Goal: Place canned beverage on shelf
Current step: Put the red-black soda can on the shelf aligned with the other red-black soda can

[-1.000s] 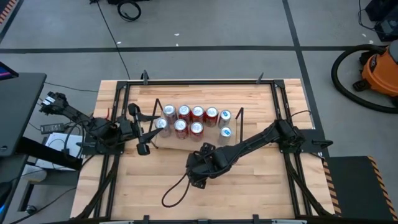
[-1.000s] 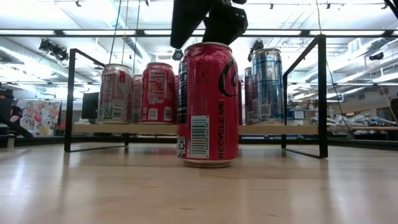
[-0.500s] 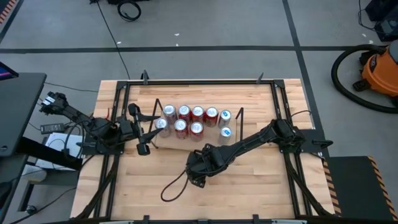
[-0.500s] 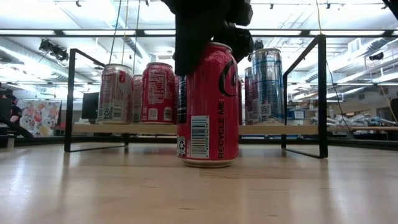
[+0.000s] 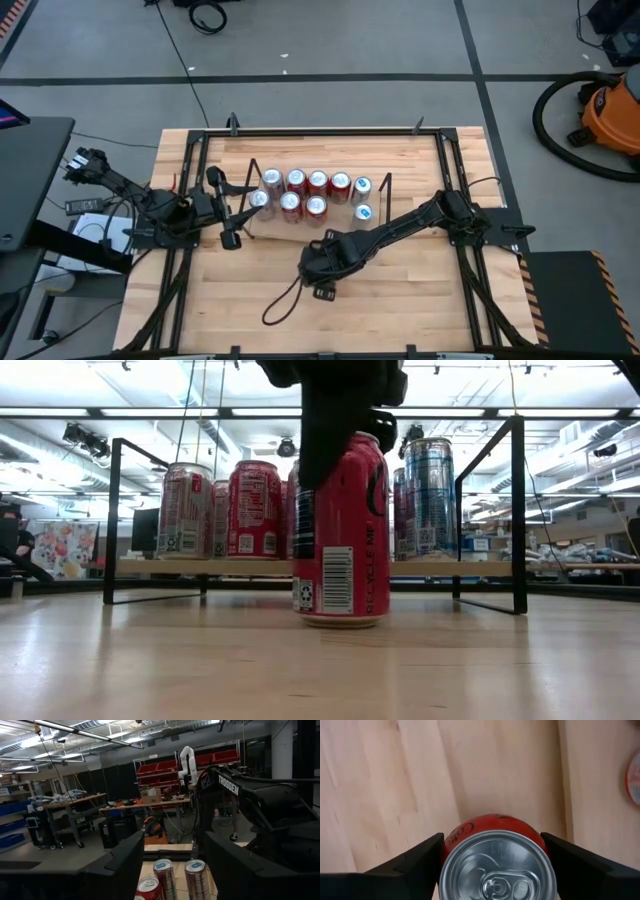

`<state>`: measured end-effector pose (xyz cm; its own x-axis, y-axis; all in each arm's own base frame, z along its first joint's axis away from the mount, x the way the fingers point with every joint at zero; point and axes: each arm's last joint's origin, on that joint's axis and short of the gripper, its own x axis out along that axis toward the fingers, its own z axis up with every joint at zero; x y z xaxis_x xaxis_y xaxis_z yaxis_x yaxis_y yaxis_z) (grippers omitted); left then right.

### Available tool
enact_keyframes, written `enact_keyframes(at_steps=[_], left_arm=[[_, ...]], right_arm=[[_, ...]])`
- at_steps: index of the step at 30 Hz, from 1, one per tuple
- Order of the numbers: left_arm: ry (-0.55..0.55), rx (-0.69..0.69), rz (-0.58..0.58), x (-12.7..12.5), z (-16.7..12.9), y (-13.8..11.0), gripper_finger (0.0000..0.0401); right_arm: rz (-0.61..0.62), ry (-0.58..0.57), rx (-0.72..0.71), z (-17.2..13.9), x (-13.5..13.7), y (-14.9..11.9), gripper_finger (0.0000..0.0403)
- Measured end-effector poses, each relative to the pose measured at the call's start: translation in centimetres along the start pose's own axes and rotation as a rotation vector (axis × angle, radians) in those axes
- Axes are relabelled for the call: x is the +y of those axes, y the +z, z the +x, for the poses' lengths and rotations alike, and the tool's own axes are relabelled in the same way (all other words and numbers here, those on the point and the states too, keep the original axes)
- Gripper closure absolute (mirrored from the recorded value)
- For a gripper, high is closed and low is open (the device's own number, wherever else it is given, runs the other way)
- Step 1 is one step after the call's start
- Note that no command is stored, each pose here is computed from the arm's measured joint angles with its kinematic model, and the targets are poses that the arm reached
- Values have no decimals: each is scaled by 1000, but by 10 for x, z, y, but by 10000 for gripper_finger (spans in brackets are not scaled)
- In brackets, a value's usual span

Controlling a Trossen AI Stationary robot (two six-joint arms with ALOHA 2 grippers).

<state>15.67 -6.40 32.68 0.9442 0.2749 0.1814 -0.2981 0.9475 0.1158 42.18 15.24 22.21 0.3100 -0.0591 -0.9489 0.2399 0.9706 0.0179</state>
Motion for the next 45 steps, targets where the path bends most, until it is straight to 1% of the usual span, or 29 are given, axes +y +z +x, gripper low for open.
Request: enact_keyframes(at_steps=[5, 11, 14, 16, 22, 25, 29, 33, 37, 41, 43, 45], left_arm=[[0, 1, 4, 0, 0, 0, 186], [0, 1, 4, 0, 0, 0, 186], [0, 1, 4, 0, 0, 0, 186], [0, 1, 4, 0, 0, 0, 186], [-1, 3, 6, 0, 0, 0, 186], [-2, 7, 10, 0, 0, -1, 186], [-3, 11, 14, 0, 0, -1, 186], [-4, 13, 16, -1, 0, -2, 186], [-4, 13, 16, -1, 0, -2, 186], [-4, 13, 15, -1, 0, -2, 186], [-4, 13, 15, -1, 0, -2, 186], [-4, 13, 15, -1, 0, -2, 186]], right_arm=[[-174, 24, 12, -2, 1, -1, 75], [-507, 105, 38, -5, 11, -8, 80], [-633, 105, 66, -9, 12, -13, 79], [-681, 91, 104, -13, 10, -15, 79], [-731, -13, 67, -41, 5, -6, 79], [-763, -25, 36, -49, 6, -2, 79], [-782, -54, 37, -59, 4, 0, 79], [-777, -55, 32, -63, 0, 4, 79], [-783, -66, 58, -62, -6, 5, 78], [-752, -54, 97, -63, -14, 6, 78], [-736, -32, 76, -69, -17, 8, 78], [-730, -26, 28, -81, -20, 10, 78]])
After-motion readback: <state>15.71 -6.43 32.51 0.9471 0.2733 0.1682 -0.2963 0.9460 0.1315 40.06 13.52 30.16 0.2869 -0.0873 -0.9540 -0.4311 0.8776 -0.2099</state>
